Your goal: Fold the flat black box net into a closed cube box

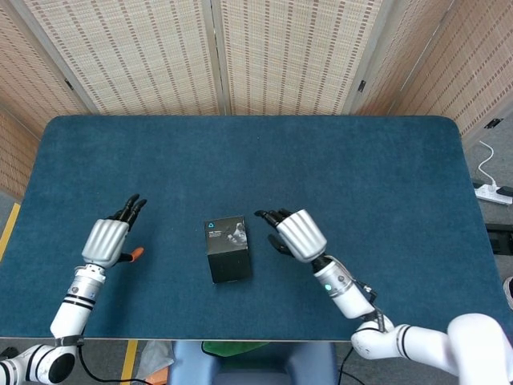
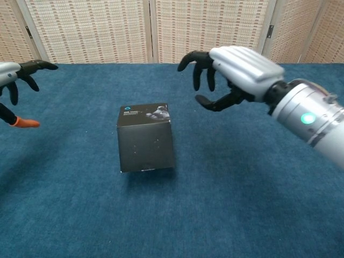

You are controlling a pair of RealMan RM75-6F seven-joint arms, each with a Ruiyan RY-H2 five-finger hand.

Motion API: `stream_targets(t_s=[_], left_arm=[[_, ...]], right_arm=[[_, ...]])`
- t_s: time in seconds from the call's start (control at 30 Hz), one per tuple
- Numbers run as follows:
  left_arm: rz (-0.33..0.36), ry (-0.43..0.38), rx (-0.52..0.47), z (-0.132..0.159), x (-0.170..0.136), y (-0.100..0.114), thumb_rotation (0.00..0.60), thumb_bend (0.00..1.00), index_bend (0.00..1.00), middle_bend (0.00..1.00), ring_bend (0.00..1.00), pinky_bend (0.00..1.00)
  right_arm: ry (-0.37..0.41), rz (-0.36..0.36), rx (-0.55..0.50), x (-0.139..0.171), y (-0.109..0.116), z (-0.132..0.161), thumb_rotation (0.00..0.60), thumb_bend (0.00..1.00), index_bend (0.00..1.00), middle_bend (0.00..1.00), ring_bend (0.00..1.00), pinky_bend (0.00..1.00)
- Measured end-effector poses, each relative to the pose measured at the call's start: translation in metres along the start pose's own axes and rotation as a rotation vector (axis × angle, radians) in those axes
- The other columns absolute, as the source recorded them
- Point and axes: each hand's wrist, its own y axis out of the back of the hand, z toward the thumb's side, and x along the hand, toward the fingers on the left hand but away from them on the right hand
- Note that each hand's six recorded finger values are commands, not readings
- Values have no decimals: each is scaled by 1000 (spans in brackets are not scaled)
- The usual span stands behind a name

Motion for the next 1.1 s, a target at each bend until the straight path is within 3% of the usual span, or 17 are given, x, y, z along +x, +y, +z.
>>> stream_targets(t_s=[0.07, 0.27, 0.4, 0.57, 0.87, 1.1], left_arm=[[29, 37, 31, -14, -5, 4, 600, 208, 5, 94, 259, 422], [71, 130, 83, -49, -29, 13, 600, 208, 23, 97, 211, 333], [106, 167, 104, -63, -48, 19, 600, 208, 31, 97, 182, 288], [132, 195, 114, -73, -83, 23, 600, 208, 31, 97, 172, 261], [133, 185, 96, -68, -125, 24, 600, 208, 31, 97, 161, 230], [116, 174, 88, -64, -134, 21, 600, 208, 31, 96, 149, 195]], right_arm=[[-43, 10, 9, 12, 11, -17, 600, 404, 251, 356, 274, 623], [-212, 63, 41, 64, 48, -71, 600, 409, 175, 246, 69, 433], [-343, 101, 84, 116, 72, -105, 600, 414, 111, 193, 7, 355], [-468, 137, 106, 175, 90, -128, 600, 416, 30, 114, 0, 235], [-546, 54, 162, 234, 112, -135, 600, 416, 23, 107, 0, 209], [-592, 25, 133, 264, 114, -137, 600, 416, 5, 90, 0, 209]])
